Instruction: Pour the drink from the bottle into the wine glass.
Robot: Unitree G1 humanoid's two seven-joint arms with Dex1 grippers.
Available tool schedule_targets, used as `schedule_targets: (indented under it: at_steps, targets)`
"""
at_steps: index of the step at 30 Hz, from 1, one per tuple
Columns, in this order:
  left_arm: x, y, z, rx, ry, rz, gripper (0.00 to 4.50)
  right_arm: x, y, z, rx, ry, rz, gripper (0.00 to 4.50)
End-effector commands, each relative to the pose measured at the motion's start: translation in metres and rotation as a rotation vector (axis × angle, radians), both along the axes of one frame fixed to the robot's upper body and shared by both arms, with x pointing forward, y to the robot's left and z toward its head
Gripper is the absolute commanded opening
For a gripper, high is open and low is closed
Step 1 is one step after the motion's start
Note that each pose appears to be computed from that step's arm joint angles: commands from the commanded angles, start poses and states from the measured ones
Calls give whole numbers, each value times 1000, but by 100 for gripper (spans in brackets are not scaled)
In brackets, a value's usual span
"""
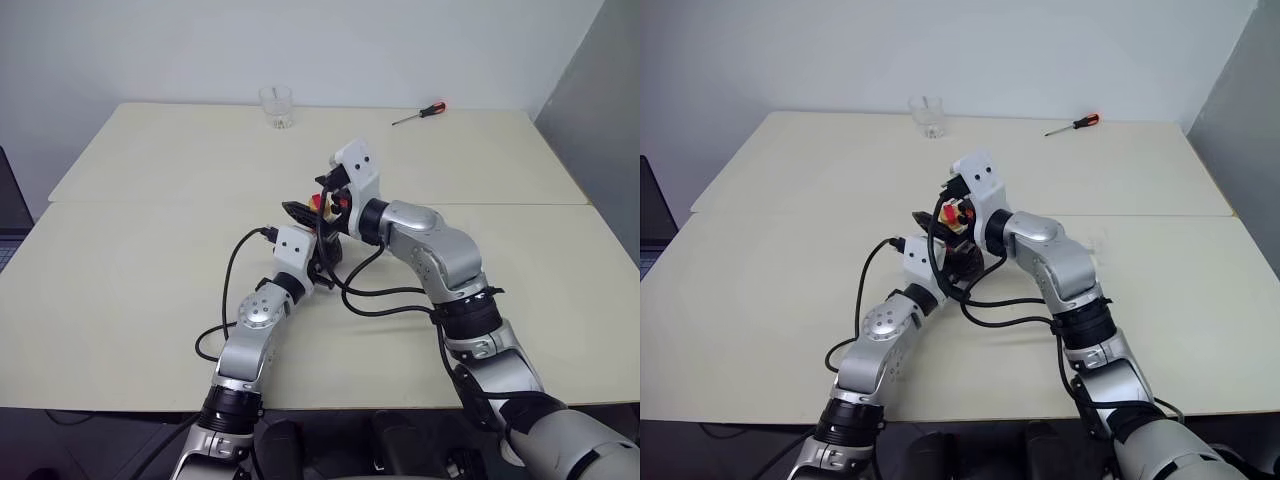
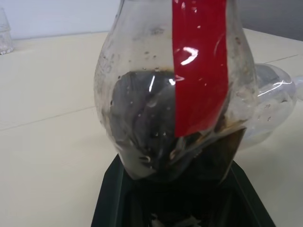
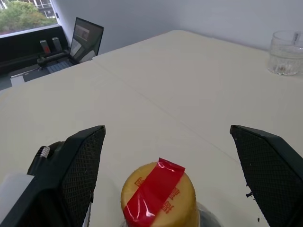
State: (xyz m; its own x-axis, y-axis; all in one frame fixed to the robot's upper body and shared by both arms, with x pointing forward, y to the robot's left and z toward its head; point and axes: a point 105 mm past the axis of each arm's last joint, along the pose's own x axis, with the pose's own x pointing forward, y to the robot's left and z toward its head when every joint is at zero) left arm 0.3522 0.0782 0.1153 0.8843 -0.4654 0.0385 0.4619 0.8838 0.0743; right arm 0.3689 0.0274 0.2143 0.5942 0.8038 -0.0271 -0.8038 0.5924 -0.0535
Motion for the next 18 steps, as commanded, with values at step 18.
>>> schedule_targets:
  at_steps: [18]
  targets:
    - [-1,-5,26,-21,-97,-15,79,14,-35,14,-5,-74,-86,450]
